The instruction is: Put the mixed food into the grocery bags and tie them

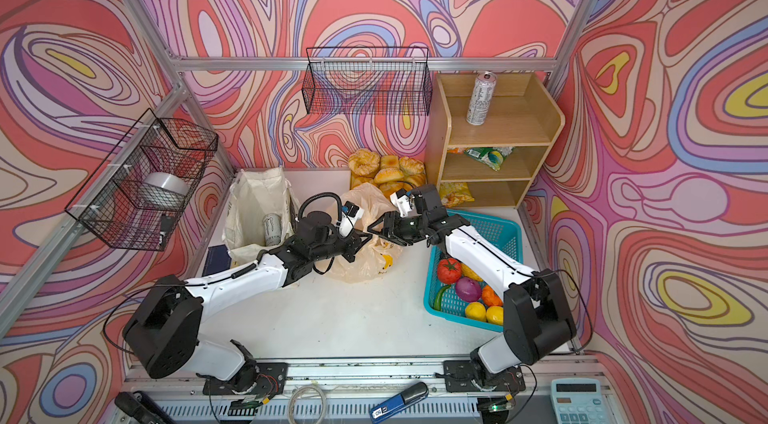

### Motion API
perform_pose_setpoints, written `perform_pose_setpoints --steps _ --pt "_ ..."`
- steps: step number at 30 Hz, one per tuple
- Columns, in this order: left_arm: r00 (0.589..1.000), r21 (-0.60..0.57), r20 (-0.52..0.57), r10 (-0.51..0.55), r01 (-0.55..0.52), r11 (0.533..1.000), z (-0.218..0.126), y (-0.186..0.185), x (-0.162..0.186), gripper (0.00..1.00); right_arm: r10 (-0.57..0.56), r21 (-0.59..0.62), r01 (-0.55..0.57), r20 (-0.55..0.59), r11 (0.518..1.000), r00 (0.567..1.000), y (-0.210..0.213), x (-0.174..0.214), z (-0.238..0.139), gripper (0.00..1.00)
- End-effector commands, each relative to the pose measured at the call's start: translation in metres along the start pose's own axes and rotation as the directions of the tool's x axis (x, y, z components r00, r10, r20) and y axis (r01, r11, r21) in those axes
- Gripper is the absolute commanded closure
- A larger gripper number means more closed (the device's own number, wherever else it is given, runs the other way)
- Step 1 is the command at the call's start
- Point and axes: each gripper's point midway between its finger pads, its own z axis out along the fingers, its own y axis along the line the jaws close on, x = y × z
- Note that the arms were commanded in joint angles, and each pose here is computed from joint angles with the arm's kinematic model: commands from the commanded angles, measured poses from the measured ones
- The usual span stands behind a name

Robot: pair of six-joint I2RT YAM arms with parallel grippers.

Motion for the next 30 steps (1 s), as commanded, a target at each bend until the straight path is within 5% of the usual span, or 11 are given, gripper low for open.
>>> perform_pose_setpoints --steps 1,23,26,30 --pt "0.999 0.006 0.028 0.042 -0.043 0.999 -0.006 -0.007 -0.016 1.00 -0.024 0.030 0.022 0.054 0.999 0.998 0.011 -0.011 -0.008 0.44" --pt "0.991 0.035 0.015 0.131 -0.131 0.991 -0.007 -0.022 -0.023 1.00 -0.006 0.007 0.006 0.001 1.000 1.000 0.019 -0.005 0.049 0.46" --pt "0.990 0.040 0.019 0.139 -0.140 0.989 -0.007 -0.024 -0.024 1.00 0.003 0.002 -0.003 0.002 1.000 1.000 0.016 -0.007 0.055 0.58" --pt "0.990 0.033 0.023 0.136 -0.137 0.990 -0.006 -0.023 -0.026 1.00 0.013 -0.028 -0.013 -0.013 1.000 1.000 0.016 -0.007 0.063 0.91"
